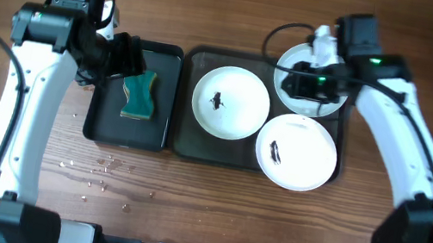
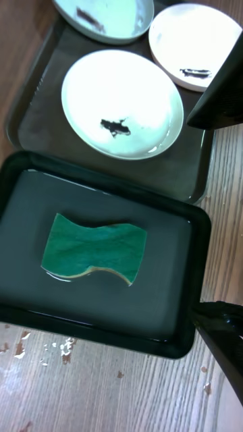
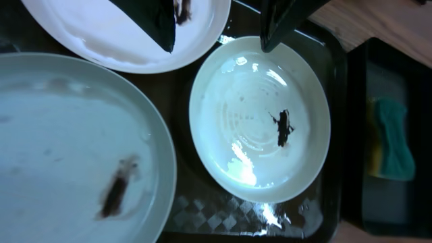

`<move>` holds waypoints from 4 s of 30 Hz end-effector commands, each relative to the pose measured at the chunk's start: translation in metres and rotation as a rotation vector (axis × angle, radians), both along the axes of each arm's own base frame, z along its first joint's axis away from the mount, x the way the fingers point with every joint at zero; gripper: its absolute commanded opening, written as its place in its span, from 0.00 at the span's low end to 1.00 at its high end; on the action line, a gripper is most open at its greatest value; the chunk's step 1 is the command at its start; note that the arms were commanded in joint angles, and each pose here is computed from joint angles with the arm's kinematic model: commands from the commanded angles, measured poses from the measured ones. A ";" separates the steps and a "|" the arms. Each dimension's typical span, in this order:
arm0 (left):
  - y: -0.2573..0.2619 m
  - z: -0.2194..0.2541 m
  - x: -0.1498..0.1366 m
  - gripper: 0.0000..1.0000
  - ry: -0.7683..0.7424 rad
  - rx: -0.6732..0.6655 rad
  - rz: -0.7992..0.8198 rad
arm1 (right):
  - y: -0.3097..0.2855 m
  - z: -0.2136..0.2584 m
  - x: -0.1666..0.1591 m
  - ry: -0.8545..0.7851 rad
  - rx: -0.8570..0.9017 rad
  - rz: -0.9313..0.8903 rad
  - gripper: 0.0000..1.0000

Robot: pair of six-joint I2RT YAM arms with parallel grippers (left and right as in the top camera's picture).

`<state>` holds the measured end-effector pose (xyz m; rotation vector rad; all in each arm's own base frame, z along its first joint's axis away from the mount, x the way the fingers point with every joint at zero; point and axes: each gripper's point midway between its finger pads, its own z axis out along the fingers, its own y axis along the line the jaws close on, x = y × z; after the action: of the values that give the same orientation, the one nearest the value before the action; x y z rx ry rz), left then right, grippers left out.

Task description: Clean dirty plates on tray and stack at the side

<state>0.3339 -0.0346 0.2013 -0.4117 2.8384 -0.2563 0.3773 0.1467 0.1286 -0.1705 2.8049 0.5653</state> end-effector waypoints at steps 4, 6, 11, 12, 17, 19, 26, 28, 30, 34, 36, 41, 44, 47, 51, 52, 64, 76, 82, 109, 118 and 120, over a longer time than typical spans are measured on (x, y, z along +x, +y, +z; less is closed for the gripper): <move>0.004 -0.011 0.012 0.79 0.009 0.035 -0.002 | 0.024 -0.052 0.012 0.019 -0.095 0.067 0.41; 0.004 -0.011 0.014 0.75 0.004 0.034 -0.002 | 0.023 -0.067 0.017 0.015 -0.153 0.065 0.38; 0.004 -0.010 0.016 0.70 -0.004 0.034 -0.002 | 0.020 -0.089 0.018 0.034 -0.218 0.066 0.26; 0.004 -0.010 0.016 0.69 -0.004 0.034 -0.002 | 0.020 -0.092 0.018 0.038 -0.220 0.066 0.21; 0.005 -0.010 0.017 0.66 -0.007 0.038 -0.001 | 0.019 -0.099 0.018 0.043 -0.225 0.066 0.16; 0.006 -0.010 0.017 0.64 -0.007 0.049 0.002 | 0.019 -0.102 0.016 0.044 -0.225 0.064 0.16; 0.006 -0.010 0.017 0.63 -0.008 0.049 0.002 | 0.017 -0.109 0.011 0.060 -0.227 0.058 0.16; 0.006 -0.010 0.017 0.63 -0.007 0.049 0.002 | 0.016 -0.114 0.009 0.066 -0.223 0.039 0.17; 0.006 -0.010 0.017 0.63 -0.007 0.048 0.003 | 0.015 -0.120 0.006 0.068 -0.223 0.040 0.16; 0.006 -0.010 0.017 0.63 -0.007 0.049 0.002 | 0.016 -0.121 0.006 0.066 -0.223 0.040 0.11; 0.006 -0.010 0.017 0.63 -0.007 0.049 0.002 | 0.015 -0.121 0.006 0.068 -0.221 0.036 0.04; 0.006 -0.011 0.017 0.63 -0.006 0.049 0.002 | 0.016 -0.121 0.005 0.075 -0.215 0.017 0.07; 0.006 -0.011 0.017 0.63 -0.006 0.049 0.003 | 0.016 -0.121 0.006 0.074 -0.214 0.017 0.04; 0.007 -0.012 0.016 0.66 -0.002 0.051 0.003 | 0.016 -0.120 0.006 0.073 -0.214 0.017 0.04; 0.014 -0.031 0.014 0.75 0.017 0.089 0.013 | 0.017 -0.120 0.007 0.068 -0.212 0.016 0.04; 0.014 -0.037 0.015 0.76 0.019 0.089 0.013 | 0.017 -0.120 0.007 0.067 -0.211 0.017 0.04; 0.007 -0.109 0.021 0.67 -0.027 0.072 -0.055 | 0.017 -0.120 0.009 0.060 -0.208 0.015 0.04; 0.007 -0.155 0.021 0.70 0.014 0.073 -0.057 | 0.020 -0.119 0.009 0.058 -0.201 0.020 0.04; 0.001 -0.178 0.021 0.69 0.055 0.088 -0.130 | 0.020 -0.119 0.009 0.058 -0.201 0.021 0.04; 0.005 -0.083 0.042 0.04 -0.245 0.151 -0.117 | 0.020 -0.119 0.009 0.058 -0.201 0.021 0.05; 0.007 0.044 0.017 0.04 -0.604 0.120 -0.048 | 0.020 -0.119 0.009 0.058 -0.201 0.021 0.04; 0.008 0.062 0.010 0.04 -0.658 0.113 -0.037 | 0.020 -0.119 0.009 0.058 -0.201 0.020 0.04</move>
<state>0.3534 -0.0291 0.2335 -0.1662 2.2952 -0.1760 0.3887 0.1655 0.0169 -0.2309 2.9010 0.3075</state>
